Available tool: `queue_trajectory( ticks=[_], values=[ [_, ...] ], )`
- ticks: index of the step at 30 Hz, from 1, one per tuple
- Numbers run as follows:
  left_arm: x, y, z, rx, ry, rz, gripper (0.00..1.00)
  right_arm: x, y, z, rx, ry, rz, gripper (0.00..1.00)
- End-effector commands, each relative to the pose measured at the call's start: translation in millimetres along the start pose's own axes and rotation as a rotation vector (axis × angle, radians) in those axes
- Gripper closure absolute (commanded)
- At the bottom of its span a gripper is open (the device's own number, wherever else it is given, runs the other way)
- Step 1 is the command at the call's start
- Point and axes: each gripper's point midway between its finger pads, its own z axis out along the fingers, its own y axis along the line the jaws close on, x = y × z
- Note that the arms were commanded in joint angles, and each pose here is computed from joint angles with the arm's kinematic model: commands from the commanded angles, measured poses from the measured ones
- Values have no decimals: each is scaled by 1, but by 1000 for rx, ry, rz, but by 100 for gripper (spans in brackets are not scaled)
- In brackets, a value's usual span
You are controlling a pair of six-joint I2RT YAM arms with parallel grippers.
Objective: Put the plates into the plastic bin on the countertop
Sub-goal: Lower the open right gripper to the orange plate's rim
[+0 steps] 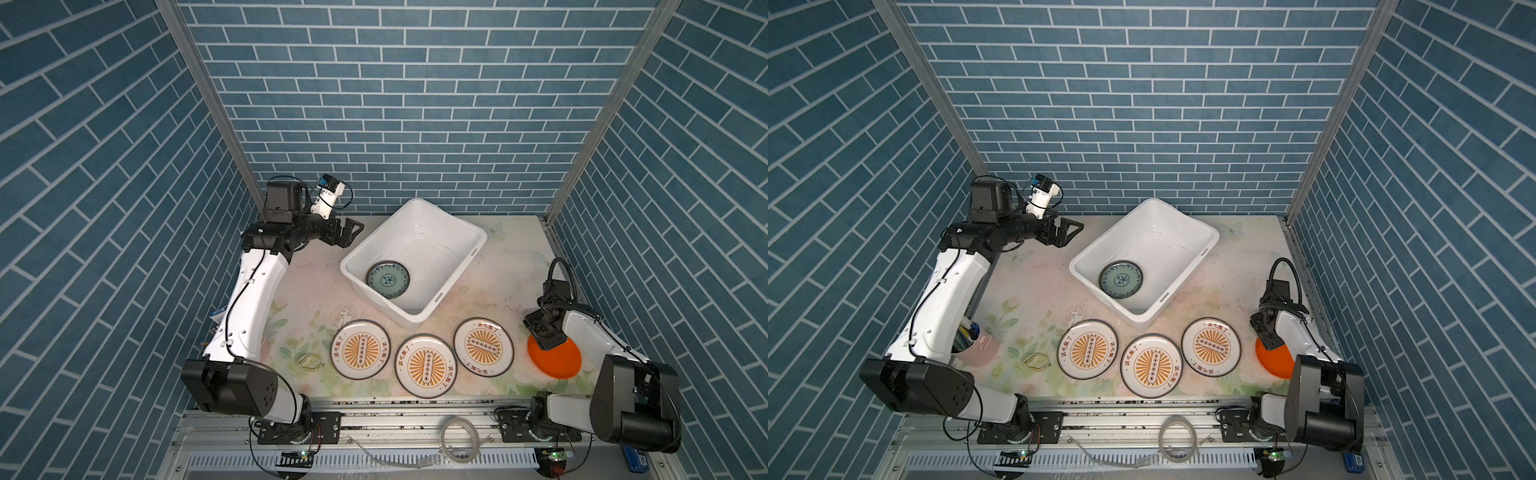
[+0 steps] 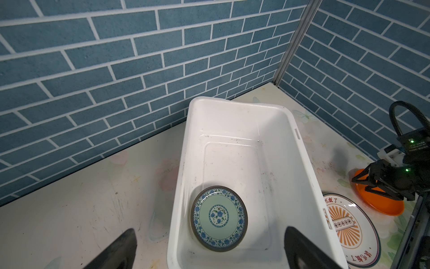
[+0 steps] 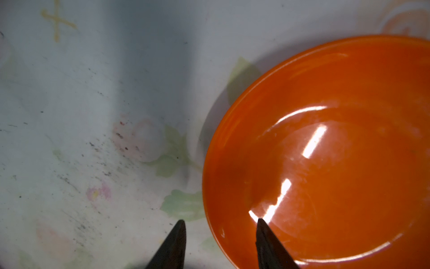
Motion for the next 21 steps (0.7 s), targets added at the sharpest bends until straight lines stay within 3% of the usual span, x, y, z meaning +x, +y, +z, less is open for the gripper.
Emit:
queue_trajectory(
  ticks=[1,21],
  values=[
    [-3,-5,-6,0,-15,17,1,0,6,5,-21,10,53,51],
    [-2,-2,-3,-8,-7,15,0,-4,31,20,-88,41,80,53]
  ],
)
